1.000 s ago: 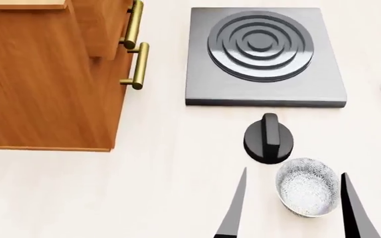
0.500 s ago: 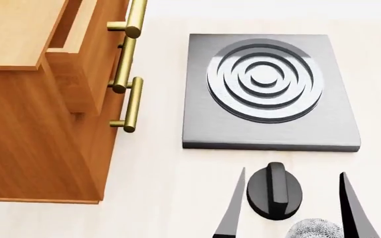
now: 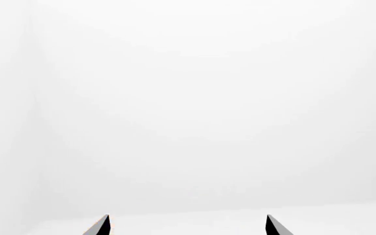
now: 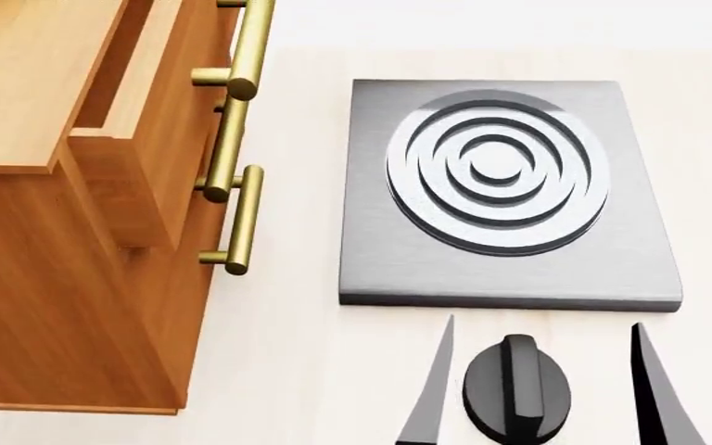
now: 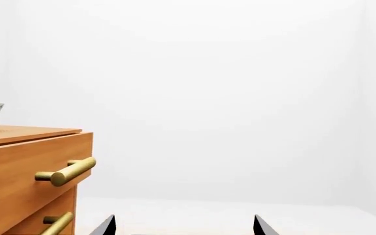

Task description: Pick the akita bowl on the wooden cabinet and place it on the plate.

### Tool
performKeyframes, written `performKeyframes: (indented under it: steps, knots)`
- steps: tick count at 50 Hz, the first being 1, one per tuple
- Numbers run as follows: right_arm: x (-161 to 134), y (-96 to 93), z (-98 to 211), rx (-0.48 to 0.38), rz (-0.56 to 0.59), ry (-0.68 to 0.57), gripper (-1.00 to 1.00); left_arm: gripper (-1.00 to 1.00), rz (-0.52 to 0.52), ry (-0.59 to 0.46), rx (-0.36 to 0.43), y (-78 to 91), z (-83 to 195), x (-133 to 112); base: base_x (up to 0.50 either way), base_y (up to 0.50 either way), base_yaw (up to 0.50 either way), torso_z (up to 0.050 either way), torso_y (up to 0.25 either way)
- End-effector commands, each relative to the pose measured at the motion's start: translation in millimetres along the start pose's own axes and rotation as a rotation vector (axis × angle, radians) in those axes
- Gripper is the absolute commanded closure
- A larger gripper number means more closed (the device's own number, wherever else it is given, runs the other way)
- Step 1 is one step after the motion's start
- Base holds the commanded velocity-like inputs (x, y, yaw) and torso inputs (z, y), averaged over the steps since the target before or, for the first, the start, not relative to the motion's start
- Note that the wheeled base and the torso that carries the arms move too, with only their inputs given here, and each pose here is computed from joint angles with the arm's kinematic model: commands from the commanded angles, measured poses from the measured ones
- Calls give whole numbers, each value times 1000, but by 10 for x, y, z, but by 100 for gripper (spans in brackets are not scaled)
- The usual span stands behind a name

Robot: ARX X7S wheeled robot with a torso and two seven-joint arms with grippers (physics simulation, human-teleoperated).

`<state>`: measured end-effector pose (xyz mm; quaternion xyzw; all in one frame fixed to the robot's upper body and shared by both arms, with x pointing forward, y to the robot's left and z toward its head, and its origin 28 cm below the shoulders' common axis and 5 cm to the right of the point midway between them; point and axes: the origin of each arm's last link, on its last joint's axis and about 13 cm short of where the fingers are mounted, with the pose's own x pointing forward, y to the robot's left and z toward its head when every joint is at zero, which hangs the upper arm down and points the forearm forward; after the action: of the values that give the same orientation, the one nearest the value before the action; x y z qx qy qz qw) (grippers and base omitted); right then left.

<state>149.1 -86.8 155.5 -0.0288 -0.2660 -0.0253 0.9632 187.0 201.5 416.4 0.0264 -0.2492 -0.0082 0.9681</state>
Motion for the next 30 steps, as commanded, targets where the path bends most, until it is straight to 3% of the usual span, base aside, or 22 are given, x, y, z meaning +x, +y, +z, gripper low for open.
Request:
performKeyframes:
  steps: [1,11,14,20,30]
  knots:
    - [-1,-1,-5,4,-1,1,-100,-100,-49,38,6,-11,118,150,0,0,0,0,0]
    - [2,-14,-25,-2,-6,6,-100,-100,-24,74,66,-60,288,594,0,0,0,0,0]
    - [3,-11,-20,-3,-3,5,-100,-100,-63,70,1,-99,350,717,0,0,0,0,0]
    - [5,-13,-39,-6,-3,11,-100,-100,-68,74,85,-138,368,920,0,0,0,0,0]
    - [8,2,-72,-10,4,21,-100,-100,-54,142,73,-144,372,1301,0,0,0,0,0]
